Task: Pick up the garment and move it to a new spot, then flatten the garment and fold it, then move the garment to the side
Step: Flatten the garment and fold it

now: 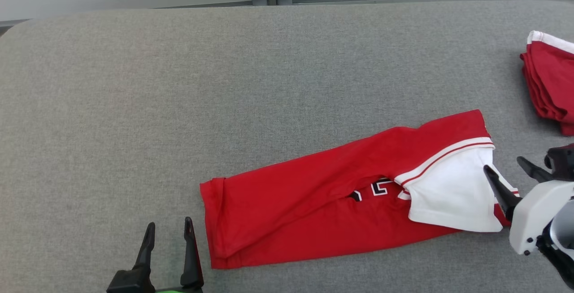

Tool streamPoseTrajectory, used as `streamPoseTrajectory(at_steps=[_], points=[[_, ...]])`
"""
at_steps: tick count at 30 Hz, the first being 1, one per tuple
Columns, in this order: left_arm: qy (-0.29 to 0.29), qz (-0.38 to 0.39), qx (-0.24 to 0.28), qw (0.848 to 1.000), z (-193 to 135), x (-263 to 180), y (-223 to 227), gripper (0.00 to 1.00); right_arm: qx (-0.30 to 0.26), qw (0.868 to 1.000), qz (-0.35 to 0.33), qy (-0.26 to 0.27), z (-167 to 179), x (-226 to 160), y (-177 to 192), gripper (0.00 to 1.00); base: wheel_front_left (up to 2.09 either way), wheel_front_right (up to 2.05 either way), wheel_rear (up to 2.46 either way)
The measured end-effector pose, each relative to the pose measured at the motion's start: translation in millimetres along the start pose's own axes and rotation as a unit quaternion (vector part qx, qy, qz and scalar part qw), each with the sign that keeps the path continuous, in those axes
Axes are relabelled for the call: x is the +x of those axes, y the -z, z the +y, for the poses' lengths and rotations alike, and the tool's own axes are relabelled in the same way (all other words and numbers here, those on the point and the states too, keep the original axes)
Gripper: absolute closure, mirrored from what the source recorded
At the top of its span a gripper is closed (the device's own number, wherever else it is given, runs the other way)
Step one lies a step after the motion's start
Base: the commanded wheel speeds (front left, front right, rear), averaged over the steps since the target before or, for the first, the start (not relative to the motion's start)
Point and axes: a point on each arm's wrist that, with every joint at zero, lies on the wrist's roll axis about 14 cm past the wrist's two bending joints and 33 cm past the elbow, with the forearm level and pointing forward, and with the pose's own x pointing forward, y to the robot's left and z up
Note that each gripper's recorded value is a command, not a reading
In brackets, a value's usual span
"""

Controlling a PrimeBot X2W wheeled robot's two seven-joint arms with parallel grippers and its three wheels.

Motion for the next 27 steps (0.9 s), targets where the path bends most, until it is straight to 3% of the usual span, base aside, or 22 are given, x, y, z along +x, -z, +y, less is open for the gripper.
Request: streamPoseTrajectory(at_steps=[4,8,14,21,22,25,27], points=[[-0.008,-0.020,0.003,1.000,-2.4,3.3,-6.7,0.00,-0.005,0.998,0.052,-0.018,13.7,22.4,16.3,0.00,0.00,0.00,0.00],[-0.009,-0.042,-0.002,0.999,-5.4,7.2,-16.7,0.00,-0.032,0.993,0.111,0.006,-3.6,40.7,39.5,0.00,0.00,0.00,0.00],[-0.034,-0.064,0.007,0.997,13.8,5.4,-27.7,0.00,-0.034,0.985,0.171,-0.005,0.8,58.4,66.5,0.00,0.00,0.00,0.00],[-0.044,-0.078,0.010,0.996,24.4,1.7,-34.6,0.00,0.067,0.977,0.192,-0.066,37.2,65.2,75.5,0.00,0.00,0.00,0.00],[-0.044,-0.080,0.010,0.996,24.8,1.1,-35.9,0.00,0.087,0.975,0.188,-0.083,47.3,65.2,73.2,1.00,0.00,0.00,0.00],[-0.043,-0.086,0.009,0.995,25.4,-0.5,-39.1,0.00,0.168,0.966,0.152,-0.121,71.2,66.0,59.5,1.00,0.00,0.00,0.00],[-0.040,-0.088,0.004,0.995,23.9,-2.0,-40.5,0.00,0.203,0.964,0.129,-0.113,62.3,66.5,53.1,1.00,0.00,0.00,0.00]])
